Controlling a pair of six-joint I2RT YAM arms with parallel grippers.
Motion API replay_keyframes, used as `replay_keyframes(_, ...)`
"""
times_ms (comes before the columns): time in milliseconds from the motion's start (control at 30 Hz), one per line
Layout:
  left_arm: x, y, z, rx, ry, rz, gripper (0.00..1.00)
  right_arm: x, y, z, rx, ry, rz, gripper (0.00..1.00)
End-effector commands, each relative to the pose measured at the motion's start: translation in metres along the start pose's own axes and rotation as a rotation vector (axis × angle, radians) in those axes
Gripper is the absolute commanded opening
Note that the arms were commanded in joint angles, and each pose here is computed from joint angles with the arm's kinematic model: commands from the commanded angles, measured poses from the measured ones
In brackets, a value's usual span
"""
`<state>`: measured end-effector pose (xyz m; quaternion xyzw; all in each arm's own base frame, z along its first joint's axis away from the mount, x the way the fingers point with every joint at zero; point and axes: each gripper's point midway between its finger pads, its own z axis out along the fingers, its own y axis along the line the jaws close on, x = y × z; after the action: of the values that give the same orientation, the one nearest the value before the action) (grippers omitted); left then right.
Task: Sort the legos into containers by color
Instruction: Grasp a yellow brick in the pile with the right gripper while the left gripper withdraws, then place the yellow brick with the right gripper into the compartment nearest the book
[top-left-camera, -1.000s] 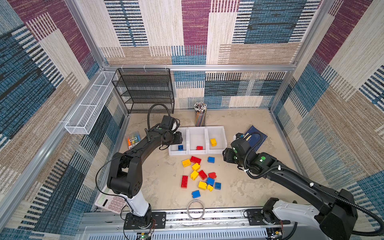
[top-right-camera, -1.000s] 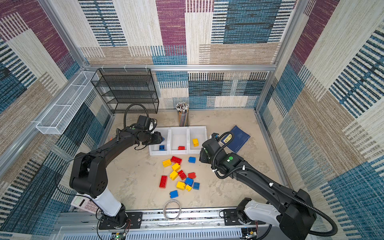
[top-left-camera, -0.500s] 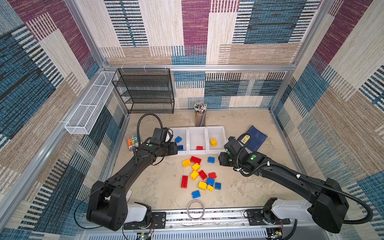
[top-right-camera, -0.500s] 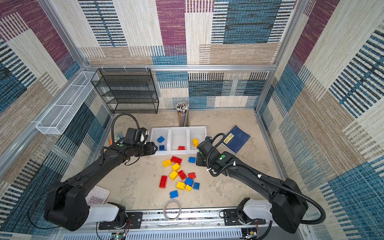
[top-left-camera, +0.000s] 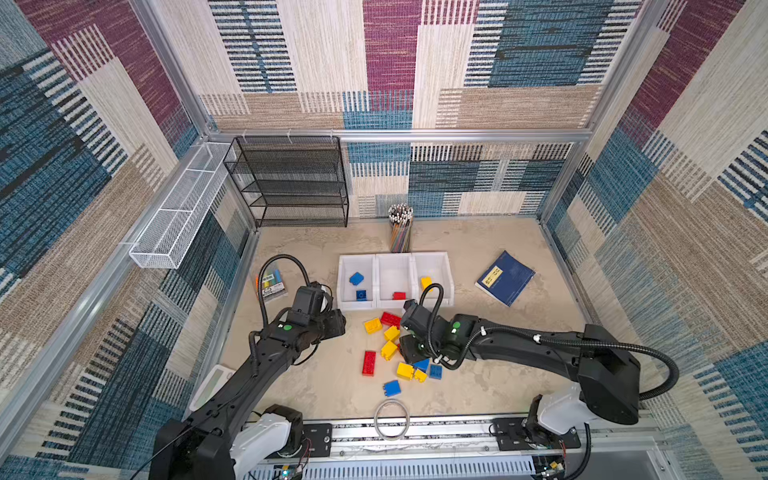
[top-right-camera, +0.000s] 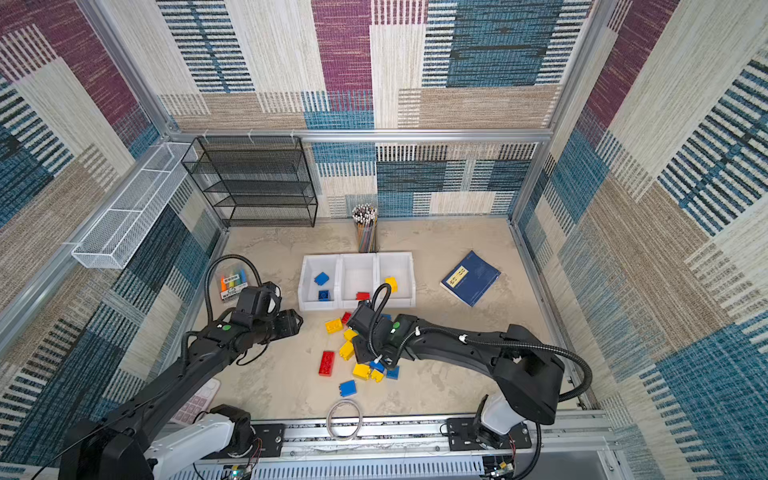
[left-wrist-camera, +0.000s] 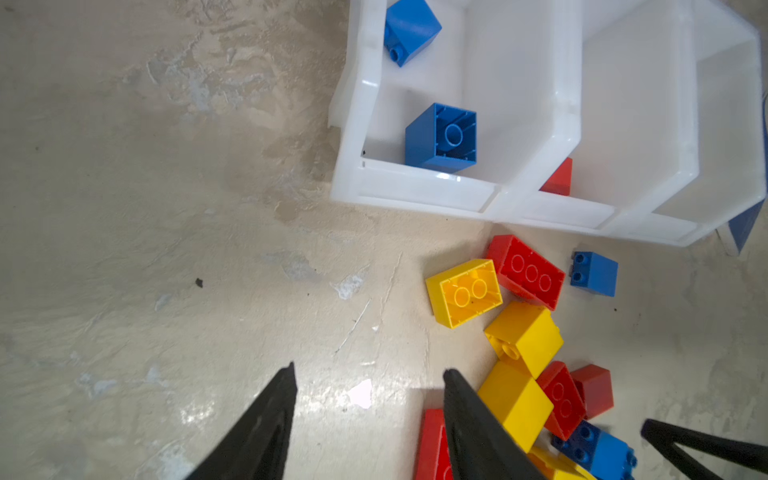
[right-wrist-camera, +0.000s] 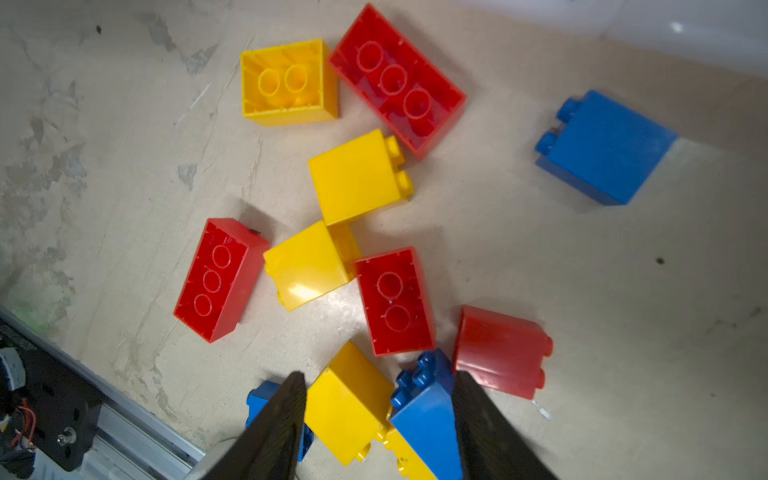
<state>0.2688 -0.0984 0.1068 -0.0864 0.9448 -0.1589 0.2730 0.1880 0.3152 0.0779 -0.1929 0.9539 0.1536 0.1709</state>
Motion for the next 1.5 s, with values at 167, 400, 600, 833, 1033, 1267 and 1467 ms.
replay_keyframes(167, 0.007, 0.002, -0.003, 0.013, -0.004, -0.055, 0.60, 0.020, 0.037, 0.015, -0.091, 0.070, -0.297, 0.60)
replay_keyframes(400, 0.017, 0.009, -0.007, 0.013, -0.020, -0.090, 0.60, 0.020, 0.029, 0.019, -0.034, 0.078, -0.350, 0.59)
replay_keyframes(600, 0.019, 0.009, -0.007, 0.024, -0.029, -0.105, 0.60, 0.026, 0.027, 0.019, -0.029, 0.093, -0.381, 0.59)
replay_keyframes(833, 0.020, 0.009, -0.005, 0.026, -0.024, -0.110, 0.60, 0.035, 0.016, 0.020, 0.003, 0.099, -0.373, 0.53)
replay_keyframes(1033, 0.022, 0.010, -0.004, 0.028, -0.022, -0.114, 0.60, 0.040, 0.009, 0.026, 0.040, 0.103, -0.372, 0.46)
replay_keyframes(1267, 0.025, 0.010, -0.003, 0.032, -0.020, -0.118, 0.60, 0.034, 0.009, 0.026, 0.062, 0.082, -0.355, 0.34)
replay_keyframes(1467, 0.024, 0.010, -0.004, 0.036, -0.023, -0.114, 0.60, -0.003, 0.014, -0.003, 0.076, -0.066, -0.375, 0.31)
